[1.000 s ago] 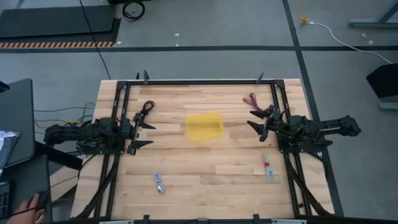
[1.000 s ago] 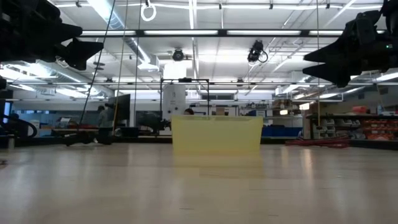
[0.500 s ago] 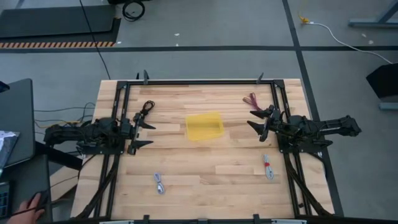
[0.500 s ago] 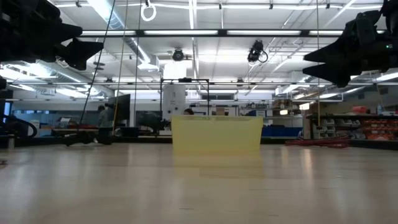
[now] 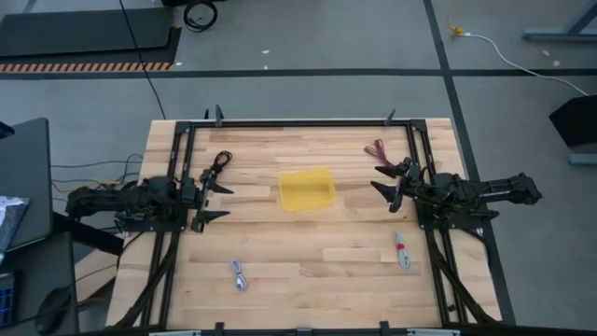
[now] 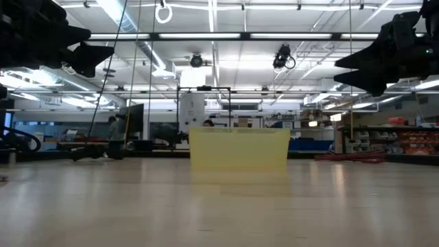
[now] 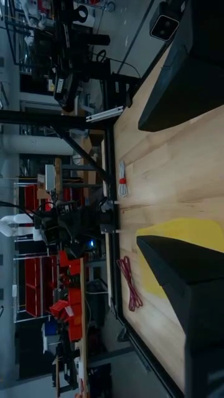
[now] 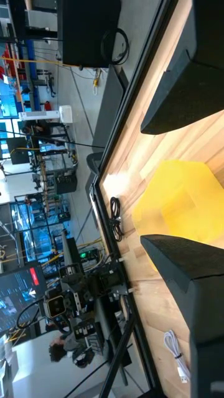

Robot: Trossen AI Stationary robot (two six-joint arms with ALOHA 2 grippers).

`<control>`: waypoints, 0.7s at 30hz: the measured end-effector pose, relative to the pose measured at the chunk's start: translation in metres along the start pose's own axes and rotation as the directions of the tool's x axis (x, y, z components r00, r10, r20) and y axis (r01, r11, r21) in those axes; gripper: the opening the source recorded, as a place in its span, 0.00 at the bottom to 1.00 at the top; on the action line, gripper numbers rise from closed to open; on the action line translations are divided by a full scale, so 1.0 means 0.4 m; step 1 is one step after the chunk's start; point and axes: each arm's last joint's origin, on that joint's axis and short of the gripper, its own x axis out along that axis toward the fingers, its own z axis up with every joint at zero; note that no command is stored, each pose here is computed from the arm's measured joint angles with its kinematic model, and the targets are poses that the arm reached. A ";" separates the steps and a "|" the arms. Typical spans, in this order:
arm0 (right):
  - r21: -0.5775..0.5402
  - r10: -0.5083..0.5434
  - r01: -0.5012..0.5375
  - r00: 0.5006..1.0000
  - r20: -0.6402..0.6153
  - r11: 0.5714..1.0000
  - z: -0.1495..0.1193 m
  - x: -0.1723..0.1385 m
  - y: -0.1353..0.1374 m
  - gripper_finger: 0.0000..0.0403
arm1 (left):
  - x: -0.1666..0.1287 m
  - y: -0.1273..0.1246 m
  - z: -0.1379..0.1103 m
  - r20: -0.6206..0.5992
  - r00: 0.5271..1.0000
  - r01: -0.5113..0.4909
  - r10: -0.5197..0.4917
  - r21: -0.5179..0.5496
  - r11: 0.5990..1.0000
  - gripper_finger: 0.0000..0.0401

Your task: Pick and place USB-C Cables

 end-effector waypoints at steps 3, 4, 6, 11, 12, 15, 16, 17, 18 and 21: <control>0.000 0.000 0.000 1.000 0.000 1.000 0.000 0.000 0.000 0.71 | 0.000 0.000 0.000 0.000 1.000 0.000 0.000 0.000 1.000 0.74; 0.000 0.000 0.000 1.000 -0.001 1.000 0.000 0.000 0.000 0.71 | 0.000 0.000 0.000 0.000 1.000 0.000 0.000 0.000 1.000 0.74; 0.000 0.000 0.000 1.000 0.000 1.000 0.000 0.000 0.000 0.71 | 0.000 0.000 0.000 0.000 1.000 0.000 0.000 0.000 1.000 0.74; 0.000 0.000 0.000 1.000 0.000 1.000 0.000 0.000 0.000 0.71 | 0.000 0.000 0.000 0.000 1.000 0.000 0.000 0.000 1.000 0.74; 0.000 0.000 0.000 1.000 0.000 1.000 0.000 0.000 0.000 0.71 | 0.000 0.000 0.000 0.000 1.000 0.000 0.000 0.000 1.000 0.74; 0.000 0.000 0.000 1.000 0.000 1.000 0.000 0.000 0.000 0.71 | 0.000 0.000 0.000 0.000 1.000 0.000 0.000 0.000 1.000 0.74; 0.000 0.000 0.000 1.000 0.000 1.000 0.000 0.000 0.000 0.71 | 0.000 0.000 0.000 0.000 1.000 0.000 0.000 0.000 1.000 0.74; 0.000 0.000 0.000 1.000 0.000 1.000 0.000 0.000 0.000 0.71 | 0.000 0.000 0.000 0.000 1.000 0.000 0.000 0.000 1.000 0.74; 0.000 0.000 0.000 1.000 0.000 1.000 0.000 0.000 0.000 0.71 | 0.000 0.000 0.000 0.000 1.000 0.000 0.000 0.000 1.000 0.74; 0.000 0.000 0.000 1.000 0.000 1.000 0.000 0.000 0.000 0.71 | 0.000 0.000 0.000 0.000 1.000 0.000 0.000 0.007 1.000 0.74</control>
